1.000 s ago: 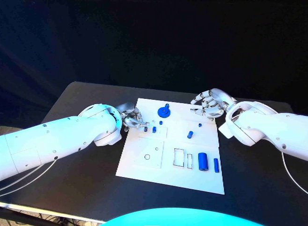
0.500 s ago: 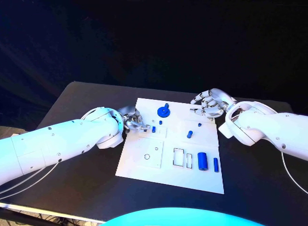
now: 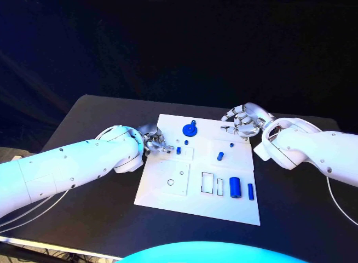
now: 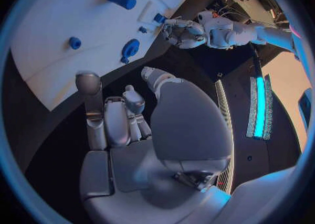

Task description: Assemble the parts on the task board

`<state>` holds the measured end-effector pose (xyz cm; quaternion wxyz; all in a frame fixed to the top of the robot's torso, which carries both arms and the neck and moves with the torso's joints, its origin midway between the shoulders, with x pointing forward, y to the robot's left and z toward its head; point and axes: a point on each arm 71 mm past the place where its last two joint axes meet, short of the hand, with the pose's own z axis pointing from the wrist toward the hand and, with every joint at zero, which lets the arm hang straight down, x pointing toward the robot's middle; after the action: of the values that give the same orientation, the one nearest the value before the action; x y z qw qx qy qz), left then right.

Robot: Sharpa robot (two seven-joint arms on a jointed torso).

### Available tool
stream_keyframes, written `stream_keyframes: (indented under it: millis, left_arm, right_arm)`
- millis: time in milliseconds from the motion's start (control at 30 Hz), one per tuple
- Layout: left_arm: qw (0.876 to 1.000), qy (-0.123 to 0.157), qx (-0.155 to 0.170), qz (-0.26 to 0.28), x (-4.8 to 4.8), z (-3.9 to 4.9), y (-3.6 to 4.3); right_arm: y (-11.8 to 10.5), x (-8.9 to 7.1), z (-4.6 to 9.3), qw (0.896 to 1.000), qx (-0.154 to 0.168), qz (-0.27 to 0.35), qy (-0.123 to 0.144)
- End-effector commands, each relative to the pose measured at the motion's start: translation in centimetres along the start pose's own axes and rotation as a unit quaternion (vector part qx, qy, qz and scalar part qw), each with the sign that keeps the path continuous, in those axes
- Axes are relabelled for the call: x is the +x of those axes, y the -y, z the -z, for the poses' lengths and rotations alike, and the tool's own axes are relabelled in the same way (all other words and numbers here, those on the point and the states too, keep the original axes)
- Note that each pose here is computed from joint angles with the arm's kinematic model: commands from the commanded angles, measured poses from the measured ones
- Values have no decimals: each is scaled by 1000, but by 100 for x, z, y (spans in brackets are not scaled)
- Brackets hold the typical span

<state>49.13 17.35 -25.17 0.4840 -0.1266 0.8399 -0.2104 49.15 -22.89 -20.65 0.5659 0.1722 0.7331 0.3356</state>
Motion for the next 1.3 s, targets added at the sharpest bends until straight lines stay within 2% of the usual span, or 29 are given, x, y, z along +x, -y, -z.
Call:
stream_keyframes:
  millis: [33, 533, 1300]
  left_arm:
    - [1000, -7, 2, -5, 26, -6, 15]
    - [999, -40, 9, 11, 96, 7, 44]
    - [999, -38, 8, 21, 90, -4, 32]
  right_arm:
    - [-11, 10, 2, 1000, -6, 1, -2]
    - [-8, 13, 3, 1000, -6, 1, -3]
    - [-3, 11, 11, 1000, -5, 1, -3]
